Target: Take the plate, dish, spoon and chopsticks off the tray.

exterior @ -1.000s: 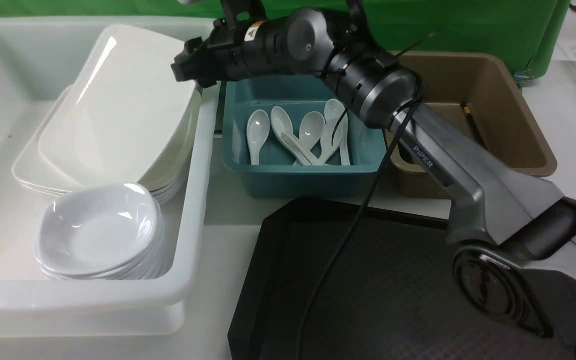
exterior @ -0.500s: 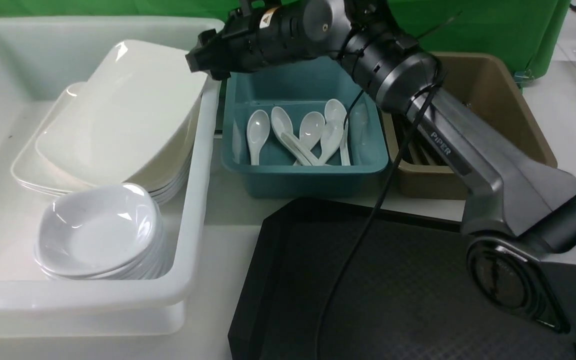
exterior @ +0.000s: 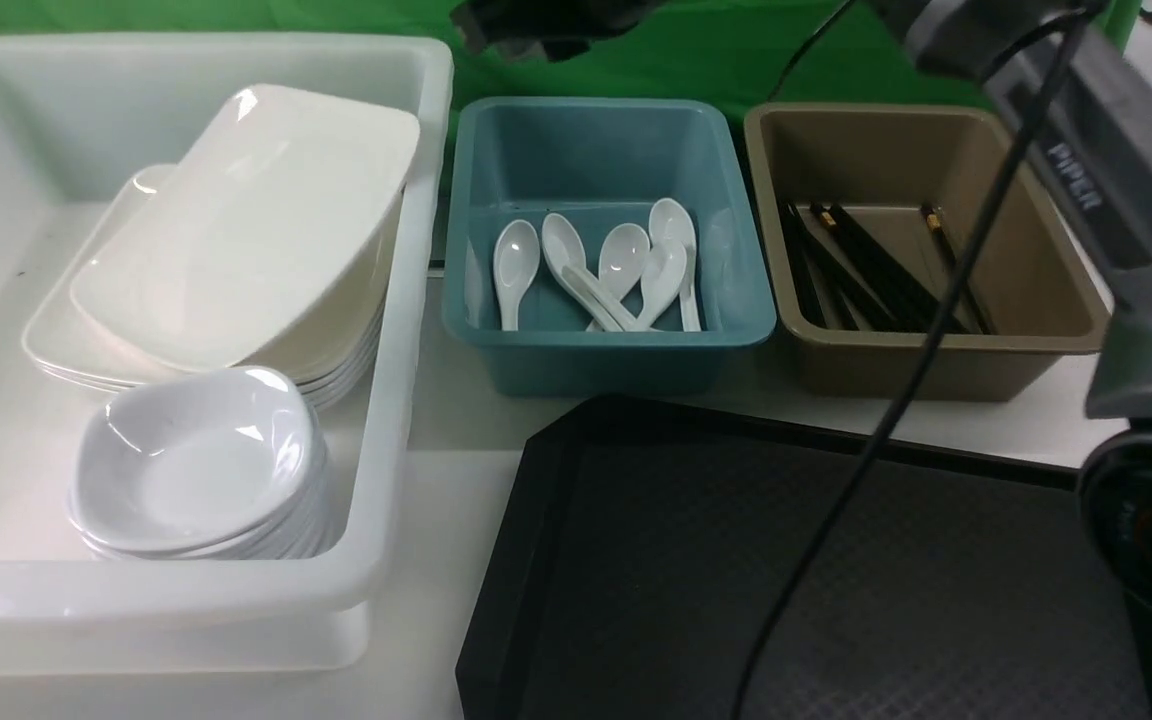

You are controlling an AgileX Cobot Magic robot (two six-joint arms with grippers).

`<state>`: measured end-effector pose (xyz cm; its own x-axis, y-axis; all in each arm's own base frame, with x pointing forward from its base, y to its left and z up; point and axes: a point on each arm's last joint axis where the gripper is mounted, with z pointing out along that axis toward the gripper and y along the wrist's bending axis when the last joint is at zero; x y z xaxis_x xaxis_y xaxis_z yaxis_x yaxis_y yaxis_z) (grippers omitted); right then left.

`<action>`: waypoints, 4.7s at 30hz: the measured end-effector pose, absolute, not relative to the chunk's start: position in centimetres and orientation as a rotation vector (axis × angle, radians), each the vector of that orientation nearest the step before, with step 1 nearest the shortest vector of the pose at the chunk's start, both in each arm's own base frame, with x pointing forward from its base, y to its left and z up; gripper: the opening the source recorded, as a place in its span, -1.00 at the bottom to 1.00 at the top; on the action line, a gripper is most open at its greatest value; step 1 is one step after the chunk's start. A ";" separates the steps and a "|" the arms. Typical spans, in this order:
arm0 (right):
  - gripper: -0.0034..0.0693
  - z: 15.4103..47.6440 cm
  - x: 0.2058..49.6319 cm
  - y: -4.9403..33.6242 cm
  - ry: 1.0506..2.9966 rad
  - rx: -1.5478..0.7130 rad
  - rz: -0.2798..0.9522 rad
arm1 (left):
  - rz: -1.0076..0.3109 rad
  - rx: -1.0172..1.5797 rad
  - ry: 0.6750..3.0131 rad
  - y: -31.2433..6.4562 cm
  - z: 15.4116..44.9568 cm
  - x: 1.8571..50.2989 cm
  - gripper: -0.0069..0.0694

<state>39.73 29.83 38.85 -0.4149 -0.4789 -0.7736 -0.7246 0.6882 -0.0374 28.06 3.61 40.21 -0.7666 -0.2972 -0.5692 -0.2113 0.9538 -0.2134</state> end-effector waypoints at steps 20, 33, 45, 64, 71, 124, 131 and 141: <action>-0.84 38.8 38.8 29.2 2.179 -0.975 0.362 | -0.198 -0.353 2.491 6.4 21.7 44.1 -0.79; -0.82 38.8 38.8 29.2 2.179 -0.976 0.361 | -0.097 -0.520 2.552 10.3 20.3 43.3 -0.79; -0.81 38.8 38.8 29.2 2.178 -0.978 0.361 | -0.116 -0.562 2.625 10.9 20.9 42.1 -0.79; -0.76 38.8 38.8 29.2 2.176 -0.980 0.364 | -0.571 -0.039 2.412 -4.1 27.5 42.8 -0.79; -0.76 38.8 38.8 29.2 2.176 -0.980 0.365 | -0.584 0.043 2.365 -6.9 29.0 42.1 -0.79; -0.80 43.0 36.9 27.5 2.126 -0.888 0.354 | -0.366 0.028 2.269 -0.1 37.3 36.8 -0.79; -0.86 51.3 32.0 21.8 1.989 -0.695 0.194 | -0.474 0.200 2.130 -2.6 42.8 30.2 -0.79; -0.86 56.8 22.7 13.5 1.944 -0.534 0.098 | -0.533 0.351 1.978 -5.4 44.7 20.7 -0.79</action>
